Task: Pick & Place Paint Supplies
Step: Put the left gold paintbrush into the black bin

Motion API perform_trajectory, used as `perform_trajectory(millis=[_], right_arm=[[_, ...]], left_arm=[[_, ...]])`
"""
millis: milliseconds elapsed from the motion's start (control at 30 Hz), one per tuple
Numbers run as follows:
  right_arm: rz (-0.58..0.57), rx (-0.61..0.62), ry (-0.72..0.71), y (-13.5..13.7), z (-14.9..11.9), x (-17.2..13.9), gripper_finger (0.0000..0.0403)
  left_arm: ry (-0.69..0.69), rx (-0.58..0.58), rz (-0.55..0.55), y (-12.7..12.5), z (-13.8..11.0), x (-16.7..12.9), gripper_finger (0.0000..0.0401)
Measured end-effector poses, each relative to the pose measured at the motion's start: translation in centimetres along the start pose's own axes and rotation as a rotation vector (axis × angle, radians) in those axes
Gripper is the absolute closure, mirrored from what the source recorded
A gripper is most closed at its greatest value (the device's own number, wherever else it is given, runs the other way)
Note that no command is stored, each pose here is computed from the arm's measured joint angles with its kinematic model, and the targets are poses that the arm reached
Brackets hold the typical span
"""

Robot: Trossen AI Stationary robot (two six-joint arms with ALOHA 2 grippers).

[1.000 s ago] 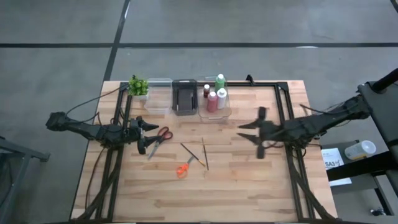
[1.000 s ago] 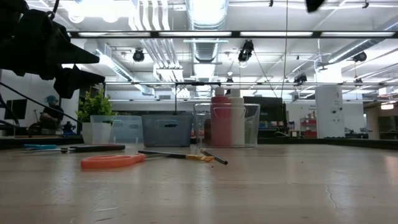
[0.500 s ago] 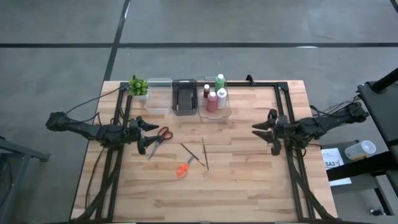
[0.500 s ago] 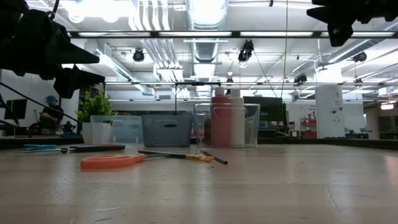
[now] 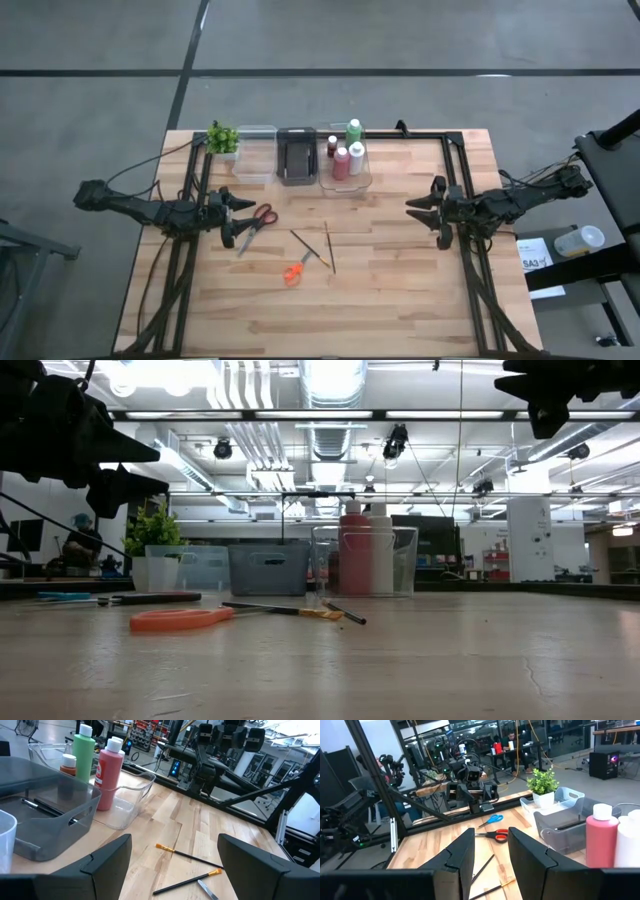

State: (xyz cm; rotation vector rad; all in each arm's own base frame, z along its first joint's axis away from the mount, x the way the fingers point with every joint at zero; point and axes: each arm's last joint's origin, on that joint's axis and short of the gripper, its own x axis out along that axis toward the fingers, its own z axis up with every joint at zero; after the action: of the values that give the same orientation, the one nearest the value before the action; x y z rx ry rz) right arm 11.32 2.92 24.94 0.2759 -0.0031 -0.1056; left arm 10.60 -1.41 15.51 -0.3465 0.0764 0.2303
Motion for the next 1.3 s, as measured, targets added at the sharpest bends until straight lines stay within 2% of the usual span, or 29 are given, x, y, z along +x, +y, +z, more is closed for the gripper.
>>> perform_trajectory(millis=[500,667,733,833,967,1067,1233,1300], right_arm=[[0.0,-0.001,0.001,0.0,0.0,0.0,0.0287],[0.0,-0.001,0.0,0.0,0.0,0.0,0.0287],[0.0,-0.001,0.0,0.0,0.0,0.0,0.0287],[0.0,-0.001,0.001,0.0,0.0,0.0,0.0287],[-0.002,-0.004,0.006,0.0,-0.1,0.1,0.0287],[-0.003,-0.006,0.01,0.0,-0.1,0.2,0.0287],[-0.003,-0.007,0.012,0.1,-0.2,0.2,0.0287],[-0.003,-0.007,0.012,0.1,-0.2,0.2,0.0287]], left_arm=[[0.0,-0.013,-0.001,0.0,0.0,0.0,0.0098],[0.006,-0.284,-0.03,-0.1,0.1,0.0,0.0098],[0.025,-0.33,-0.053,-0.2,0.1,0.0,0.0098],[0.091,-0.298,-0.15,-0.7,0.4,-0.1,0.0098],[0.1,-0.241,-0.248,-1.5,1.9,-0.4,0.0098],[0.101,-0.187,-0.246,-2.0,3.5,-0.5,0.0098],[0.169,0.008,-0.207,-3.0,5.5,-0.2,0.0098],[0.194,0.053,-0.196,-3.5,6.2,0.3,0.0098]])
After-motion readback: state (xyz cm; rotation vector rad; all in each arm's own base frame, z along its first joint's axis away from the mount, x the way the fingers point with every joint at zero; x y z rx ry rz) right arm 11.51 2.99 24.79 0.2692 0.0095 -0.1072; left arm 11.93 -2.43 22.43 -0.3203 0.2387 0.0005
